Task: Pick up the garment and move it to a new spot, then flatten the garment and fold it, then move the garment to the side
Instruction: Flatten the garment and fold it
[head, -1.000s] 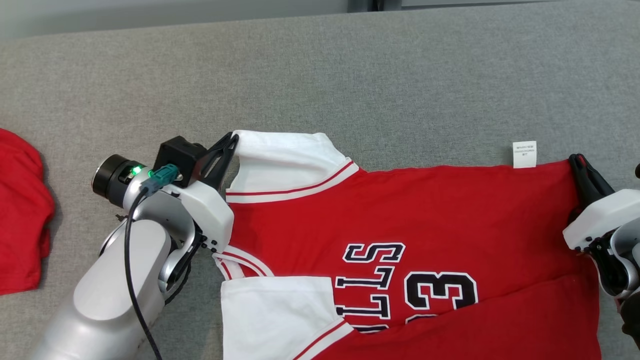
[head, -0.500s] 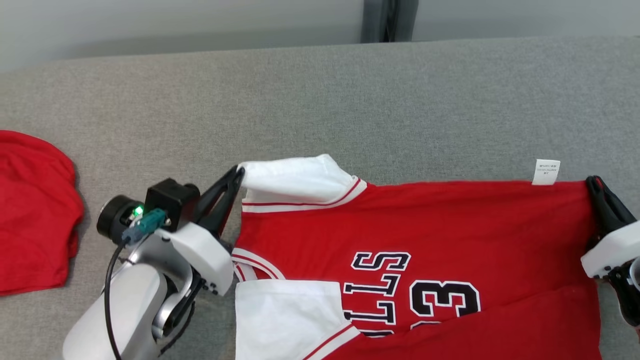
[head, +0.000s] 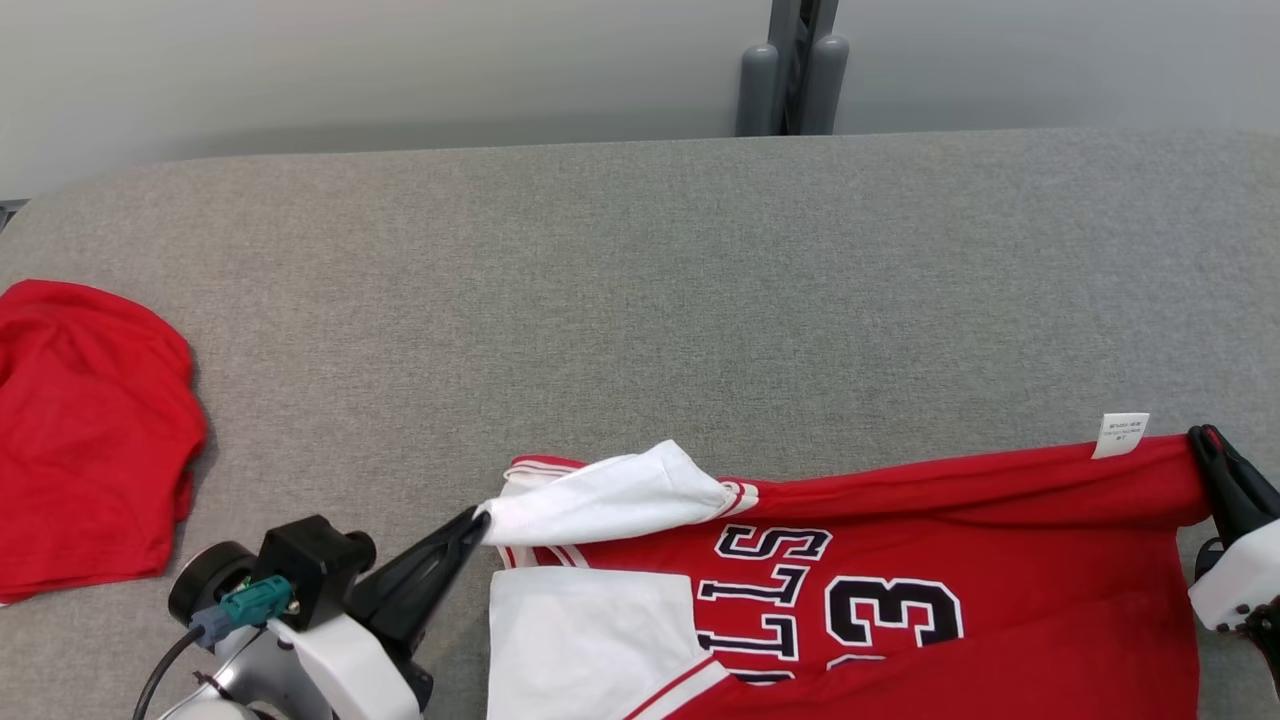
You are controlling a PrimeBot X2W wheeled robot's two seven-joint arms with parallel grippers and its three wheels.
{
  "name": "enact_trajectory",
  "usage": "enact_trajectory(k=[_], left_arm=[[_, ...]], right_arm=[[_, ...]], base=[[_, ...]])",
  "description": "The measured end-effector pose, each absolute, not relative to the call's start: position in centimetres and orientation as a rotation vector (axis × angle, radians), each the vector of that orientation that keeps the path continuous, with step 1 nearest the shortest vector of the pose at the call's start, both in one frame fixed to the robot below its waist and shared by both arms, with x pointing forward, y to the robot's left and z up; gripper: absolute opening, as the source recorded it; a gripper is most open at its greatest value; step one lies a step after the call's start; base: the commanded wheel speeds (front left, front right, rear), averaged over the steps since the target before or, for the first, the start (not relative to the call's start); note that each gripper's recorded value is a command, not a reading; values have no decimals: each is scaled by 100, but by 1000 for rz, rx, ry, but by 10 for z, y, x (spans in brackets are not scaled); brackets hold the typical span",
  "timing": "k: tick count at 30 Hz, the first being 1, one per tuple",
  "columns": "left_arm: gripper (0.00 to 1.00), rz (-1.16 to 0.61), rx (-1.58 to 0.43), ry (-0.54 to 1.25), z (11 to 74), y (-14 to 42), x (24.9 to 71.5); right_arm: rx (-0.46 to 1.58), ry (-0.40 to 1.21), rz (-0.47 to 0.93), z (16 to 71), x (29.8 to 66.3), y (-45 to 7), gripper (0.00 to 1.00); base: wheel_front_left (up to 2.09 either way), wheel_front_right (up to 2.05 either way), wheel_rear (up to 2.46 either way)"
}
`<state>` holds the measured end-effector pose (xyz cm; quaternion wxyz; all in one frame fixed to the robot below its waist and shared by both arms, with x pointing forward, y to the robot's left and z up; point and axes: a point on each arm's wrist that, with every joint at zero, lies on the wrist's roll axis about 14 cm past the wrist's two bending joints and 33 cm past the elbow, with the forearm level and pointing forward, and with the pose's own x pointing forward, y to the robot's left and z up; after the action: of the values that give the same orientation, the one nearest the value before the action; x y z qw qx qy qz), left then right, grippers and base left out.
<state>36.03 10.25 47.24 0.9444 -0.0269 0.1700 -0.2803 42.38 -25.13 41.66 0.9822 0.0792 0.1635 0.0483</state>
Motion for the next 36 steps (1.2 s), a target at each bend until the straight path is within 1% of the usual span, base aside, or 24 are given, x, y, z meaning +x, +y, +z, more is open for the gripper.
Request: enact_trajectory(k=[6,15,24,36], left_arm=[[0,-593,-72,358,480,102,343],[0,-666,-70,443,474,95,313],[0,-746,-91,548,463,84,289],[0,-788,-97,680,449,86,272]], right_arm=[[111,362,164,418,417,-244,0],[39,437,247,419,396,-242,0],[54,516,276,414,378,-238,0],[48,613,297,409,361,-241,0]], base=[[0,0,0],[0,0,0],[0,0,0],[0,0,0]])
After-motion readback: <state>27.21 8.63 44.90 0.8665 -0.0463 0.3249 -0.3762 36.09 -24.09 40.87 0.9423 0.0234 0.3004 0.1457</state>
